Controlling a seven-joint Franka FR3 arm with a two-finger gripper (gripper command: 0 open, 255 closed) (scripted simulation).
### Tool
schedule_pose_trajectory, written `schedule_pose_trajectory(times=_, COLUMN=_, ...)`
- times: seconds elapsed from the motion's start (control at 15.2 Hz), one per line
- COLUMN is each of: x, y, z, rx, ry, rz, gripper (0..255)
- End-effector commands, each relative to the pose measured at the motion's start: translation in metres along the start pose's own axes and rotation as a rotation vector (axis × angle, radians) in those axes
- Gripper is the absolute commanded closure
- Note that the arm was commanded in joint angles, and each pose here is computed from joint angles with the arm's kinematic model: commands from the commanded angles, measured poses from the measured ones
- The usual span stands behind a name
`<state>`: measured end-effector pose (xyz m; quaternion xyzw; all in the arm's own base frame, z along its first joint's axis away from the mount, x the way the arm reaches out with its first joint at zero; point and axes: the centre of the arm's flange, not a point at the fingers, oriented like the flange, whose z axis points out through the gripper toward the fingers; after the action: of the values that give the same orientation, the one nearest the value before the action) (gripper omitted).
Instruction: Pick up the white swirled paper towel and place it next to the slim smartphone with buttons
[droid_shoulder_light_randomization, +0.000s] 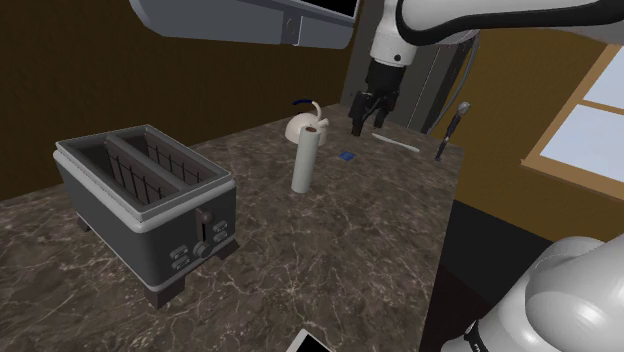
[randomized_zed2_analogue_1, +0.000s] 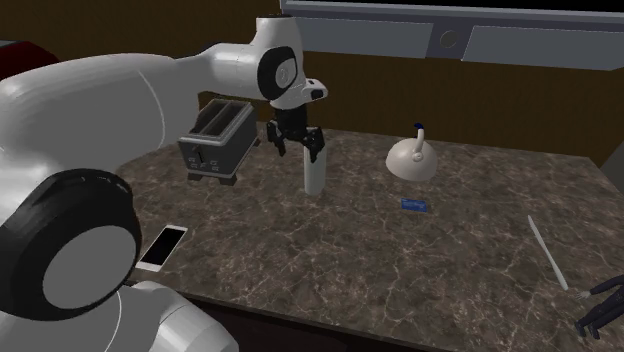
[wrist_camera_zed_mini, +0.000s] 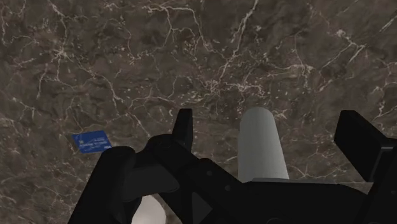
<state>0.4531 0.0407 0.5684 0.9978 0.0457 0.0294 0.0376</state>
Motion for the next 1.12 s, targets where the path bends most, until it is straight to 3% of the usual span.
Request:
schedule_pose_trajectory(times=0.0, x=0.024, y=-0.006, z=0.008, rx=0.003, ry=-0.002, rz=0.008, gripper=0)
schedule_pose_trajectory(times=0.59, x=0.137, y=-0.031, z=0.040, rx=0.012, ry=-0.010, rz=0.039, gripper=0)
schedule_pose_trajectory(times=1.06, x=0.142, y=-0.033, z=0.073, rx=0.012, ry=-0.011, rz=0.040, gripper=0)
